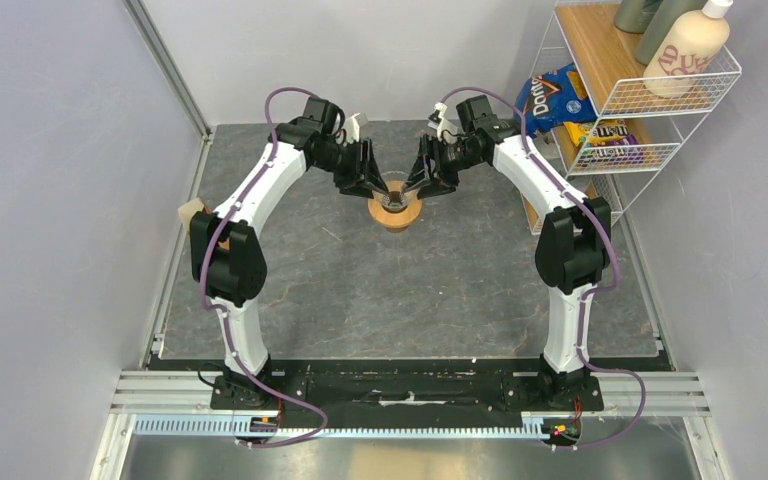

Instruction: Place the coffee filter in the dripper

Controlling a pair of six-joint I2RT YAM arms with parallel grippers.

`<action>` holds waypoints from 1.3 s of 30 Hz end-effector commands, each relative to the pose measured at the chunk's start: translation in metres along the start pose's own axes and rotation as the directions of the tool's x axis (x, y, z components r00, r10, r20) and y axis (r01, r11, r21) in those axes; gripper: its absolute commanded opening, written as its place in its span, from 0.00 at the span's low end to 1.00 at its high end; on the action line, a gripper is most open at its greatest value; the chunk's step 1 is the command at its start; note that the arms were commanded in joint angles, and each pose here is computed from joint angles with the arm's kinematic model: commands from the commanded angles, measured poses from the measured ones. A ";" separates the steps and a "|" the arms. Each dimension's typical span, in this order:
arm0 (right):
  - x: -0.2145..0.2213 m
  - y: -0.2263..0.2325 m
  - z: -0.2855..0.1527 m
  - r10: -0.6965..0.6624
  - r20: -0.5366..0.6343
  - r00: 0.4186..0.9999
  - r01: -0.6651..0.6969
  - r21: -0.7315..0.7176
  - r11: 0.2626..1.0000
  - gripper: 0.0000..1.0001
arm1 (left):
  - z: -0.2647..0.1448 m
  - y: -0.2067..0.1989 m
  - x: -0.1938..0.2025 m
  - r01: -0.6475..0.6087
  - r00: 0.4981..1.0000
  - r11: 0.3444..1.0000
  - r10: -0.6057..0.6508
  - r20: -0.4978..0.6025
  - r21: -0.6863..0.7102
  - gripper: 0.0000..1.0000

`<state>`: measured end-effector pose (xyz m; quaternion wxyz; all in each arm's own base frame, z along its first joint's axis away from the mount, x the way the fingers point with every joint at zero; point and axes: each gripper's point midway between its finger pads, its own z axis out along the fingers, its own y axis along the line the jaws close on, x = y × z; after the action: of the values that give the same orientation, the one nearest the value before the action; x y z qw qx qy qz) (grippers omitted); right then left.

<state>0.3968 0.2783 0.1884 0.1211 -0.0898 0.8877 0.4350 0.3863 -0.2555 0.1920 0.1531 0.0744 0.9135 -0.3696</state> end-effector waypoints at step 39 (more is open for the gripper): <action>0.029 0.116 -0.047 -0.556 0.110 0.823 0.556 0.036 0.830 0.96 | -0.250 0.086 0.068 0.103 0.878 0.922 0.093 0.470 -0.374 0.94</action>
<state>0.3359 0.2931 0.2739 0.2456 -0.2677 0.8425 0.3978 0.3037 -0.0319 0.2727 0.3644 -0.0646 0.9085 -0.1943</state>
